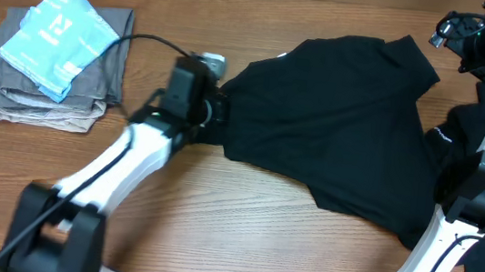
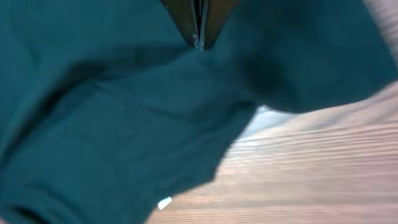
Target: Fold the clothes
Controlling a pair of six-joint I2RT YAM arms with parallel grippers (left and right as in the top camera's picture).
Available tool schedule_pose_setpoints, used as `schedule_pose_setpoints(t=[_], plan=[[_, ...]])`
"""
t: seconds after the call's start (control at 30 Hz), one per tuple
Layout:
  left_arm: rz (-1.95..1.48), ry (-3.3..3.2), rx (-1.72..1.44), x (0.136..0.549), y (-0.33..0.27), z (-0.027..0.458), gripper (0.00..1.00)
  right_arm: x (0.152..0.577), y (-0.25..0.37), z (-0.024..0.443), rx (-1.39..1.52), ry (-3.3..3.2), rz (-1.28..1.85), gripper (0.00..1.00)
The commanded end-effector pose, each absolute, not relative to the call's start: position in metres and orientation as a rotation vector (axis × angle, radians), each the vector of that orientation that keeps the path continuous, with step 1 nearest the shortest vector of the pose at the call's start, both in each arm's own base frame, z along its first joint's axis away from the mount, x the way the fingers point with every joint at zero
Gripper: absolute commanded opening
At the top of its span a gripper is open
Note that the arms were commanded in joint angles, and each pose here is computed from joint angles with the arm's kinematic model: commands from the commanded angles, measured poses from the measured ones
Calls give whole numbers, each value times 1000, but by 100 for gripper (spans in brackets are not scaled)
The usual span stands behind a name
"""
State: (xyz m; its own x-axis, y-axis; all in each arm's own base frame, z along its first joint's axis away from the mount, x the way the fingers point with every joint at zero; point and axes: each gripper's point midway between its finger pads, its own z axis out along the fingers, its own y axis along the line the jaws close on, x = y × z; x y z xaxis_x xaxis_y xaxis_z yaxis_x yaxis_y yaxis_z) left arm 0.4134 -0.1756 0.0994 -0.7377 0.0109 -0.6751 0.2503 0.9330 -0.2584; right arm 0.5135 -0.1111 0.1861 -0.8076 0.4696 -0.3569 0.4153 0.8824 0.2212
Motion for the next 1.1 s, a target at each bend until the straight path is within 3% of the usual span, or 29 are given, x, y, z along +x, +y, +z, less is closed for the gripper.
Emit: schedule_pose_setpoints(t=[0.0, 0.33, 0.77, 1.07], plan=[[-419, 2371, 230, 423, -191, 76, 4, 515, -112, 197, 647, 2616, 190, 100], [-168, 2377, 144, 445, -161, 34, 4, 515, -112, 197, 647, 2616, 190, 100], [-8, 2514, 107, 431, -136, -25, 4, 515, -112, 197, 647, 2616, 190, 100], [229, 2682, -385, 390, -58, -52, 4, 515, -112, 197, 647, 2616, 190, 100]])
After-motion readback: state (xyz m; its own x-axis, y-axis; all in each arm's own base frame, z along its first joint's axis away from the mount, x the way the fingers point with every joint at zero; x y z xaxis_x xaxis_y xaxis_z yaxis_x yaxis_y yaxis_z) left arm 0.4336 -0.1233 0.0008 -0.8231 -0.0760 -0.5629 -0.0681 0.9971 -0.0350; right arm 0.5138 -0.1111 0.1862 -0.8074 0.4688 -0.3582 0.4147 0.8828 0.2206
